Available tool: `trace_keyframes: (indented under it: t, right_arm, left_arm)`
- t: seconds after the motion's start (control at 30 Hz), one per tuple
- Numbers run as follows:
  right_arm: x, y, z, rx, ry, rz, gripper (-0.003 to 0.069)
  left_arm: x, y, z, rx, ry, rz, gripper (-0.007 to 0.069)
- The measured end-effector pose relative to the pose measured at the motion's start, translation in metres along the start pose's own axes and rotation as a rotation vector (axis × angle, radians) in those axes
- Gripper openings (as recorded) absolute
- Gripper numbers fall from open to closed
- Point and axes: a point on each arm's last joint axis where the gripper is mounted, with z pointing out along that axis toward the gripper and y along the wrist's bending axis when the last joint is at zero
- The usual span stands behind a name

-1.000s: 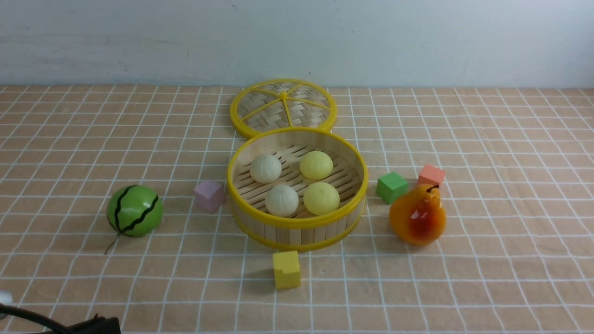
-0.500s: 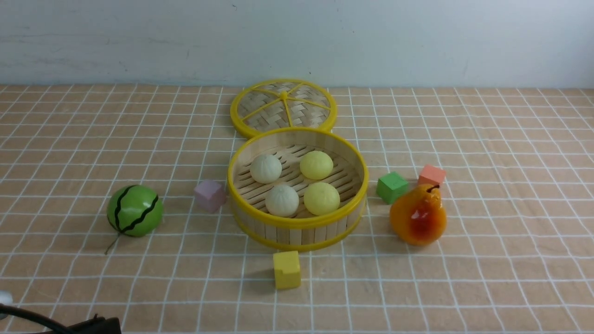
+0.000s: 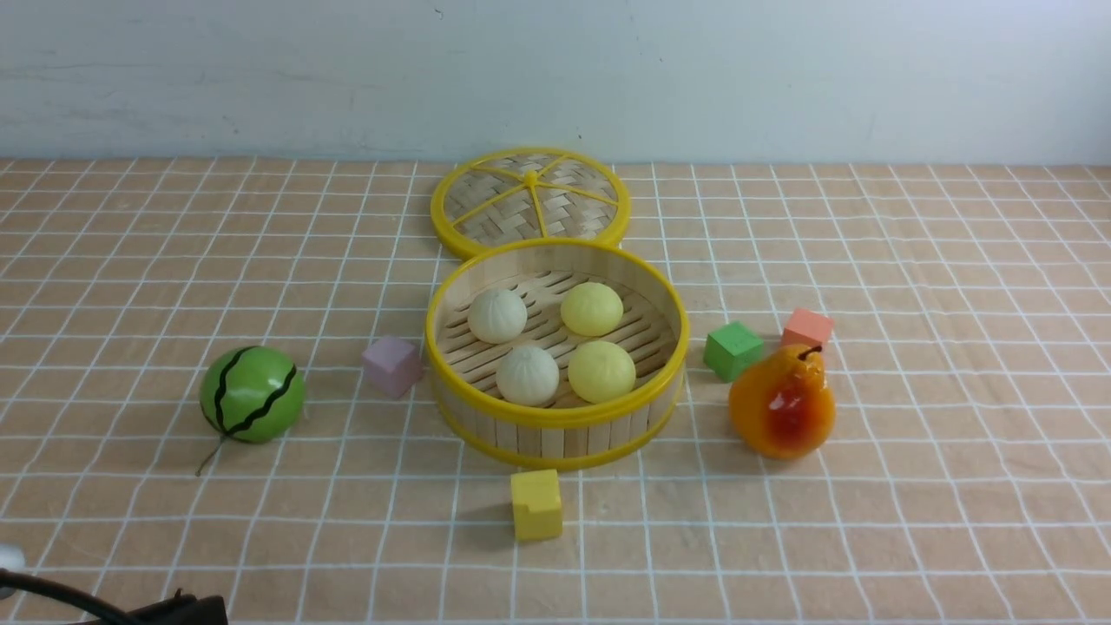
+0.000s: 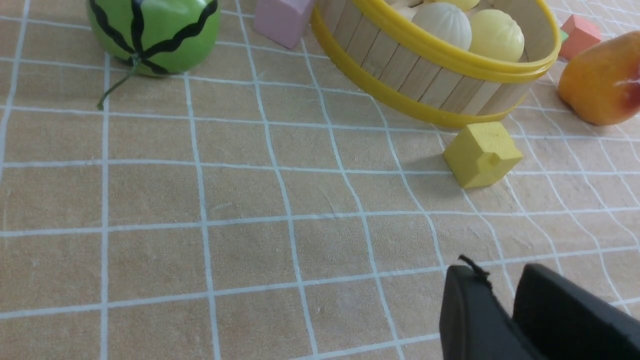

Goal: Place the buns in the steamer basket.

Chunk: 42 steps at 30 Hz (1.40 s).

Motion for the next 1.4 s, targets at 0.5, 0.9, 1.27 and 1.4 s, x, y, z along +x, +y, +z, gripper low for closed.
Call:
trace_keyframes:
  t: [0.5,0.9,1.27,1.4]
  right_arm:
    - [0.000,0.000,0.000,0.000,0.000,0.000,0.0011]
    - [0.000,0.000,0.000,0.000,0.000,0.001,0.0023]
    - [0.000,0.000,0.000,0.000,-0.001,0.001,0.0032]
    - [0.000,0.000,0.000,0.000,-0.001,0.001,0.0036]
  left_arm:
    - [0.002,0.003,-0.001,-0.009,-0.041,0.022,0.0141]
    - [0.038,0.031,-0.035,-0.171,-0.274,-0.041,-0.0013]
    - [0.051,0.034,-0.034,-0.198,-0.185,-0.063,-0.0013]
    - [0.051,0.034,-0.034,-0.198,-0.185,-0.063,-0.0013]
